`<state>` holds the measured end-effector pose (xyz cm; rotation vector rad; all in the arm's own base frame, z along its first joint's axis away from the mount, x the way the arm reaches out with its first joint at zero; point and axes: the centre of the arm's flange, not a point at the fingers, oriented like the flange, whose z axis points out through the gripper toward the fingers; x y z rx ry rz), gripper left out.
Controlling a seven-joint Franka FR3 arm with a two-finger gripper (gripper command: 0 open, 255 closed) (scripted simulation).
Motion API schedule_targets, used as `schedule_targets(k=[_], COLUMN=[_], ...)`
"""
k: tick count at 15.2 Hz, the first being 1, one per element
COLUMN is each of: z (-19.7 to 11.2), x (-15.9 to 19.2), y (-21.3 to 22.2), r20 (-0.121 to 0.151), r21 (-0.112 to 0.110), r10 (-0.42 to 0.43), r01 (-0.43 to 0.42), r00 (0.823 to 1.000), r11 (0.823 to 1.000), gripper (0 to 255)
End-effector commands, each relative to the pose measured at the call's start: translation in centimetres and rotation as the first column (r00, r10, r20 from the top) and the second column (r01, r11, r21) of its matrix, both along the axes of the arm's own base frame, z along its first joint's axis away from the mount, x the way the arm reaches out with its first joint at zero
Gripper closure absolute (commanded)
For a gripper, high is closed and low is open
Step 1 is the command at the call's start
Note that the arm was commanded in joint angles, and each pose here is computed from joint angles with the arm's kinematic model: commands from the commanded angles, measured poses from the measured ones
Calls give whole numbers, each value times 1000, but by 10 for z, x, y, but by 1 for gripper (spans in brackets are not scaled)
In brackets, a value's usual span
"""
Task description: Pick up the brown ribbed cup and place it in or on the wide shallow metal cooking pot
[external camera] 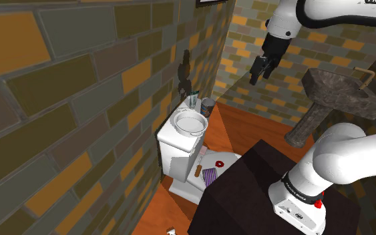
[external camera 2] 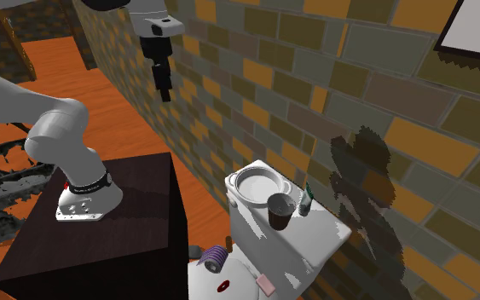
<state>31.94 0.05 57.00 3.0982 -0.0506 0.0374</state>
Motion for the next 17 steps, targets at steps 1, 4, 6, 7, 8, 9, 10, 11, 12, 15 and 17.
schedule_targets(k=[1,4,6,7,8,9,10,11,12,15,17], z=[0,-25,-42,-50,-58,-67,-75,-84,-92,-118,-135], x=[0,24,40,48,56,64,72,80,88,112,128], y=[0,-21,-35,-42,-49,-56,-62,-69,-76,-96,-110], r20=[0,1,1,1,1,1,2,2,2,2,2], r21=[0,13,22,26,30,35,39,43,48,61,69], r10=[0,-7,-11,-13,-16,-18,-20,-22,-25,-31,-36], r01=[0,7,11,13,16,18,20,22,25,31,36], r00=[1000,1000,1000,1000,1000,1000,1000,1000,1000,1000,999], r11=[1000,1000,1000,1000,999,999,999,999,999,998,997], gripper=[0,0,0,0,0,0,0,0,0,0,0])
